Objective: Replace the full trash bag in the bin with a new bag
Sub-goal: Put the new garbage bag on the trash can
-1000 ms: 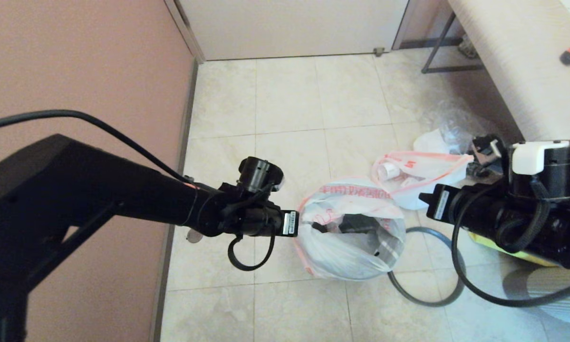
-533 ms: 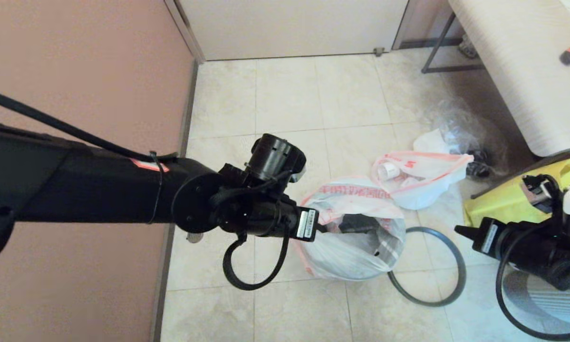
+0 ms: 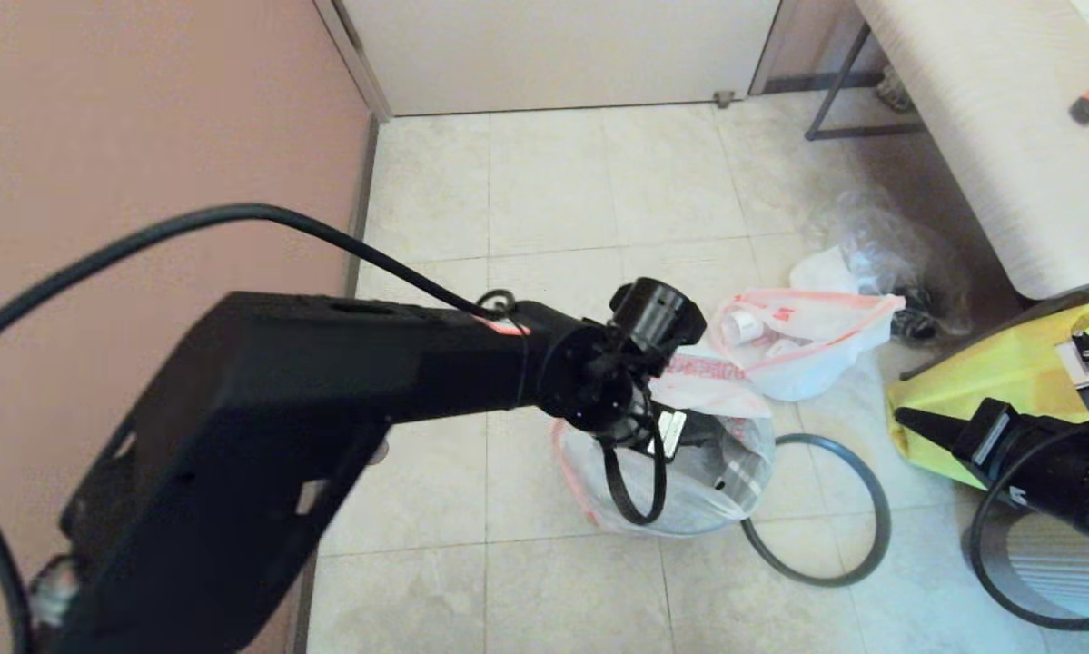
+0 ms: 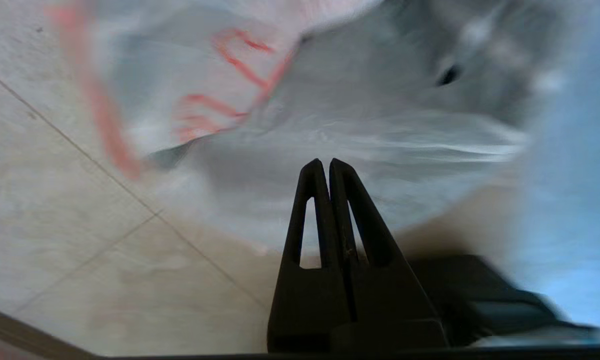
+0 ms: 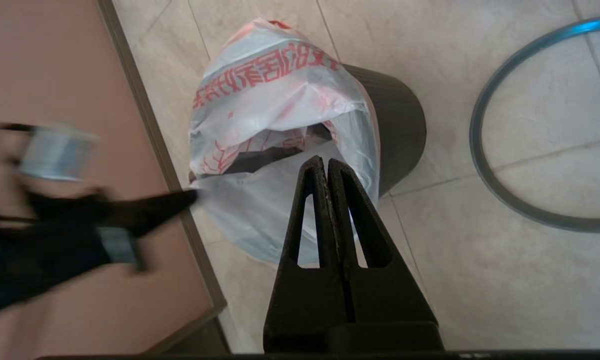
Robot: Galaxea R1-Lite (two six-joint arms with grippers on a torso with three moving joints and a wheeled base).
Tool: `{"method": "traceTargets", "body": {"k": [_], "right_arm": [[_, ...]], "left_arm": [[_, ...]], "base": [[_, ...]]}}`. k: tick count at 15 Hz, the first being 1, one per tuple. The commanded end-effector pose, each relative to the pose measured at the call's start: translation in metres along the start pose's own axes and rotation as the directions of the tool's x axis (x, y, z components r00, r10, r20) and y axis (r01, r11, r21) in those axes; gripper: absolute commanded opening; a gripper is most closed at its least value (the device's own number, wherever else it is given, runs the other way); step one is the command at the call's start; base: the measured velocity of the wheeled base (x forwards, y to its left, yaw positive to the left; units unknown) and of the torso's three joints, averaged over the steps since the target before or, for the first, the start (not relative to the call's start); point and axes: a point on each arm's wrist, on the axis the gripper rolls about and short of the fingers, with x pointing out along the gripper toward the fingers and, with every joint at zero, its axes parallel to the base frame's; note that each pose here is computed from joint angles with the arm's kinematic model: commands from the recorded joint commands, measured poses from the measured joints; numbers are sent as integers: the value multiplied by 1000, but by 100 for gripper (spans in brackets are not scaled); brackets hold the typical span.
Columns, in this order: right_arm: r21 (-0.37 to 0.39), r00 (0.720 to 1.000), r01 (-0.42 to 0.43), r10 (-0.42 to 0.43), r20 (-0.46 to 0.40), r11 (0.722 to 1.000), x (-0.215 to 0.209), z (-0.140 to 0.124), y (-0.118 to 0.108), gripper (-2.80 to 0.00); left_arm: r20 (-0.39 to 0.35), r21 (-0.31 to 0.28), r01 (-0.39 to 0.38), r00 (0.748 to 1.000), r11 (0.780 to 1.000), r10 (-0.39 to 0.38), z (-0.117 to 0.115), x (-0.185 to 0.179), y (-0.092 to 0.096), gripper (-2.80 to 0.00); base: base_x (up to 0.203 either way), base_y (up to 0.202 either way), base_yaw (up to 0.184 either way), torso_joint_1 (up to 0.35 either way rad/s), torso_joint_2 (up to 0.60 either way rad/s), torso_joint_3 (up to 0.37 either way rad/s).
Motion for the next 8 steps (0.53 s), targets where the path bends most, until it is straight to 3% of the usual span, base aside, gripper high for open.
{"method": "traceTargets", "body": {"k": [1, 4, 6, 8], "right_arm": [[3, 1000, -2, 2, 2, 1000, -1, -3, -2, -280], [-20, 997, -49, 50, 55, 999, -7, -6, -1, -280], [-5, 994, -87, 87, 68, 996, -9, -9, 3, -280], [-6, 992, -108, 108, 65, 994, -11, -11, 3, -280]], "left_arm": [[-57, 29, -25, 998, 999, 27, -21, 50, -14, -280], [93, 22, -74, 993, 997, 72, -31, 111, -18, -280], [221, 79, -146, 967, 986, 125, -44, 159, -11, -280], [323, 184, -265, 926, 947, 197, -55, 193, 9, -280]], "base": [[0, 0, 0, 0, 0, 0], [0, 0, 0, 0, 0, 0], [0, 0, 0, 0, 0, 0], [0, 0, 0, 0, 0, 0]]}}
